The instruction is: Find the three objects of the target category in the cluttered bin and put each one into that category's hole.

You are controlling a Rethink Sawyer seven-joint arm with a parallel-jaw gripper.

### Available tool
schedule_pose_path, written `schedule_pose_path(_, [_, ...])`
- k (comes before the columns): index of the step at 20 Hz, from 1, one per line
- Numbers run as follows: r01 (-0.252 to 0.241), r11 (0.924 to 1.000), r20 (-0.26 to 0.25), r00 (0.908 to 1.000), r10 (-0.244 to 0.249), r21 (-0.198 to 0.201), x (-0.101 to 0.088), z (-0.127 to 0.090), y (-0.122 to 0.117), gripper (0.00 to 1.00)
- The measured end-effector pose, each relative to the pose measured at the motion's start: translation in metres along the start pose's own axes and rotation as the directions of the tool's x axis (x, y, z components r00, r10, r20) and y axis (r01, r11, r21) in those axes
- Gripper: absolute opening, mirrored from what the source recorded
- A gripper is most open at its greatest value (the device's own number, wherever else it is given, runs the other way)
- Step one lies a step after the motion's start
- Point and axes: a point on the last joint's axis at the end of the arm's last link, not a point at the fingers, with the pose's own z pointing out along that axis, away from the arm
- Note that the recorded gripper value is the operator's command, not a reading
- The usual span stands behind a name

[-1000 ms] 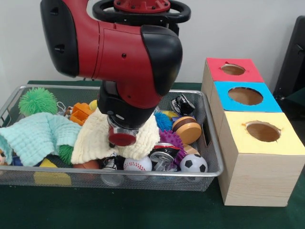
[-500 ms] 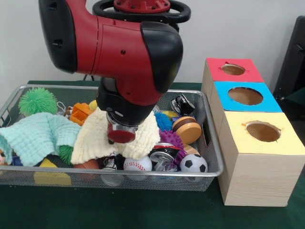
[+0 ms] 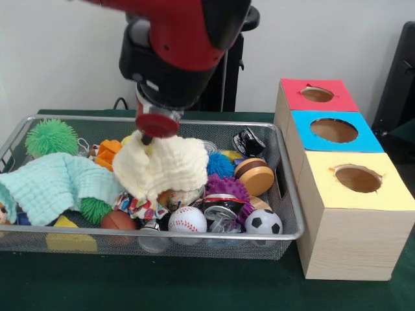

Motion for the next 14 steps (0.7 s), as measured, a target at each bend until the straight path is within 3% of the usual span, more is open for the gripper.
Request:
schedule_pose_path(5, [-0.026, 0.9988, -0.014, 0.9995, 0.027, 0.04, 0.016, -0.046, 0.009, 0.0])
schedule_pose_path(14, [-0.049, 0.9937, -0.035, 0.998, 0.053, 0.1, 0.033, -0.092, 0.022, 0.0])
